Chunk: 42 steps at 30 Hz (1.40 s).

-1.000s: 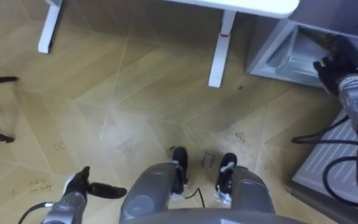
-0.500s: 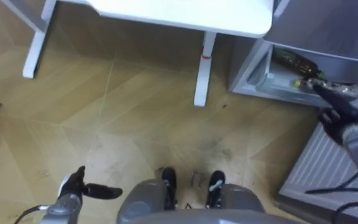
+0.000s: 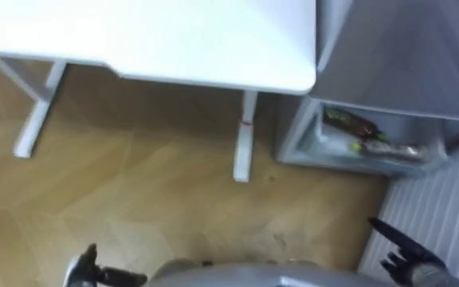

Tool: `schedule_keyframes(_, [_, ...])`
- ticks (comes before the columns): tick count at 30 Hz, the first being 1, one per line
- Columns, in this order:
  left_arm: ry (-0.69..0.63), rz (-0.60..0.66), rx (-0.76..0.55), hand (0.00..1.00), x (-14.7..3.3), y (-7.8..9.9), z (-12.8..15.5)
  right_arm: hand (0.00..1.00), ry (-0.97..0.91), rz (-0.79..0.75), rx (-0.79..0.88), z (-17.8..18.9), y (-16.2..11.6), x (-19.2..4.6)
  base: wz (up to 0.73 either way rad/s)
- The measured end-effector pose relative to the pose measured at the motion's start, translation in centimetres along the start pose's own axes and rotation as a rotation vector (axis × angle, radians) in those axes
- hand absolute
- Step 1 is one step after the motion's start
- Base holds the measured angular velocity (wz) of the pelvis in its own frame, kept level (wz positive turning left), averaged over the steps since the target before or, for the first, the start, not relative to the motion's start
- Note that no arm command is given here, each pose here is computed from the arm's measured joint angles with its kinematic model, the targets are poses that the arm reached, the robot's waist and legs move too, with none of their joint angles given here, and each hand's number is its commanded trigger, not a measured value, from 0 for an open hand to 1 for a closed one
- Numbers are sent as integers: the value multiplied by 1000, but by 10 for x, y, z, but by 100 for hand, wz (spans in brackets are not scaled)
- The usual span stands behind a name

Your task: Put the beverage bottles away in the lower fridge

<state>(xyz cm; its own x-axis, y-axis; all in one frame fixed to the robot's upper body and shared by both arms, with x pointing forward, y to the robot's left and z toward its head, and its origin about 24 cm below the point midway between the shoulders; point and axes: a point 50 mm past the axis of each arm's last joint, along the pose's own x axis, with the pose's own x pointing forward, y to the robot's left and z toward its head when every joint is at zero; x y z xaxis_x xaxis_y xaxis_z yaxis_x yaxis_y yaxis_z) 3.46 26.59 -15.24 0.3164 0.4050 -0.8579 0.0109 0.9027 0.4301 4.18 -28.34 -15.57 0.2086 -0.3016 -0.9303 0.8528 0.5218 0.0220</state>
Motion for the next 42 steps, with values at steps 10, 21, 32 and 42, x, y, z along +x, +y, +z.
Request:
schedule_keyframes(10, [58, -14, 18, 0, -4, -9, -16, 0, 67, -17, -101, -27, -5, -2, -3])
schedule_keyframes(21, [182, -4, 5, 0, -7, -7, -36, 0, 147, -34, -102, -50, -17, -7, -17])
schedule_keyframes(32, [183, -61, 67, 0, -8, -23, -33, 0, 177, -25, -169, -55, -11, -6, -15])
schedule_keyframes(42, [183, -59, 109, 0, -9, -23, -36, 0, 191, -20, -88, -64, -7, -7, 1])
